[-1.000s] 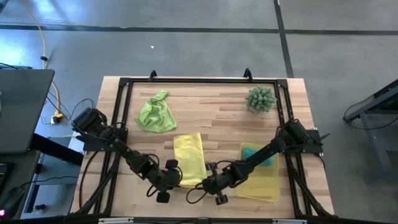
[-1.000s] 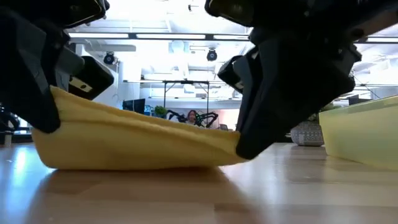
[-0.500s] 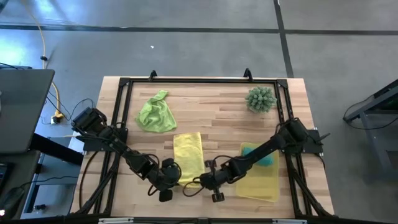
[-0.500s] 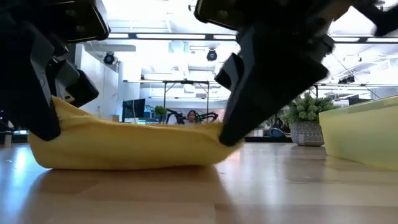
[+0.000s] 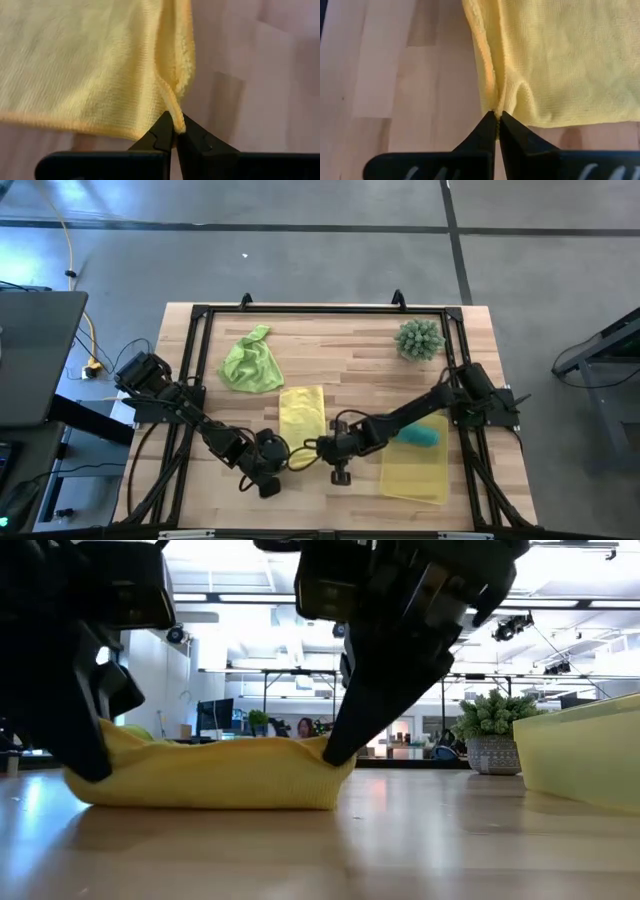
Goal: Roll microfiber towels into tight, uniform cylinder then place into a basket
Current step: Roll the yellow microfiber cloth
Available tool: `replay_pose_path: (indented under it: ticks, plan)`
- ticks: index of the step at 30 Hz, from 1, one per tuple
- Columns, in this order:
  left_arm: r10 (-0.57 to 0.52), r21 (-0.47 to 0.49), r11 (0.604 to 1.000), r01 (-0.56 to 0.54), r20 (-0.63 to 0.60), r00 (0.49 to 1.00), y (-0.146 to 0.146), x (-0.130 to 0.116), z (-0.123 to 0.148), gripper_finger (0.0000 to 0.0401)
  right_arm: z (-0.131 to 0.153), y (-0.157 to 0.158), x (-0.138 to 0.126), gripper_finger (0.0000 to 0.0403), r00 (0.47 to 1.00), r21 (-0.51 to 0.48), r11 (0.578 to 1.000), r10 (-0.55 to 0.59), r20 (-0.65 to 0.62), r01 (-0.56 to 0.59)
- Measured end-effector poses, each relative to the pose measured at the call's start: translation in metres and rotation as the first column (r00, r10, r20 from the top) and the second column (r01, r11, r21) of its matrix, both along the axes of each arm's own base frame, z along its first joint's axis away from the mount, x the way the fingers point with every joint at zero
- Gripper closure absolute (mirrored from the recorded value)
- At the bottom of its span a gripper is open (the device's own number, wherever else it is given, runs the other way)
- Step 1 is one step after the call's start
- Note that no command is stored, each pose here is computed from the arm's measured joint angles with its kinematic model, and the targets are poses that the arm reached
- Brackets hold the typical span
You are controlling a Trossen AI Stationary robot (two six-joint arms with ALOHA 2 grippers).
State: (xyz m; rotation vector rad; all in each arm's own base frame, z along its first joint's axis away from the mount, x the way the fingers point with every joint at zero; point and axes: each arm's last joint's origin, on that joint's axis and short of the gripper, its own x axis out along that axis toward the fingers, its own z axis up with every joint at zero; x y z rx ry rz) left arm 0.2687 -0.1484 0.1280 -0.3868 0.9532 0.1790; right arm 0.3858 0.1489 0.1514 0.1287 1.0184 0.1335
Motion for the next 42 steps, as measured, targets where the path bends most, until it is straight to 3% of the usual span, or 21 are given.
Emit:
replay_pose_path:
  ticks: [5,16,20,30,34,38,42]
  plan:
    - [0.065,-0.008,0.998,-0.065,0.007,0.998,0.004,0.002,0.000,0.0396,0.000,-0.007,0.002,0.0401,1.000,-0.006,1.000,-0.009,0.001,0.009]
    - [0.082,-0.025,0.996,-0.081,0.044,0.996,0.007,0.003,0.009,0.0396,0.001,-0.016,0.005,0.0401,1.000,-0.014,1.000,-0.001,0.000,0.001]
    - [0.114,0.017,0.993,-0.116,0.067,0.991,0.012,0.000,0.019,0.0396,0.000,-0.022,0.007,0.0401,1.000,-0.022,1.000,-0.006,-0.003,0.006]
    - [0.222,0.074,0.973,-0.218,-0.052,0.974,0.025,-0.003,0.001,0.0396,0.000,-0.037,0.011,0.0395,0.999,-0.026,0.999,-0.043,-0.011,0.043]
    - [0.236,0.080,0.970,-0.231,-0.063,0.970,0.029,-0.001,-0.002,0.0396,-0.001,-0.038,0.010,0.0373,1.000,-0.047,0.999,-0.014,-0.013,0.013]
    - [0.236,0.072,0.970,-0.231,-0.071,0.969,0.030,0.000,-0.003,0.0396,0.000,-0.038,0.007,0.0328,0.999,-0.084,0.996,0.038,-0.033,-0.041]
    - [0.235,0.071,0.971,-0.229,-0.074,0.969,0.030,0.000,-0.003,0.0396,0.015,-0.040,0.001,0.0286,0.999,-0.072,0.997,0.023,-0.039,-0.026]
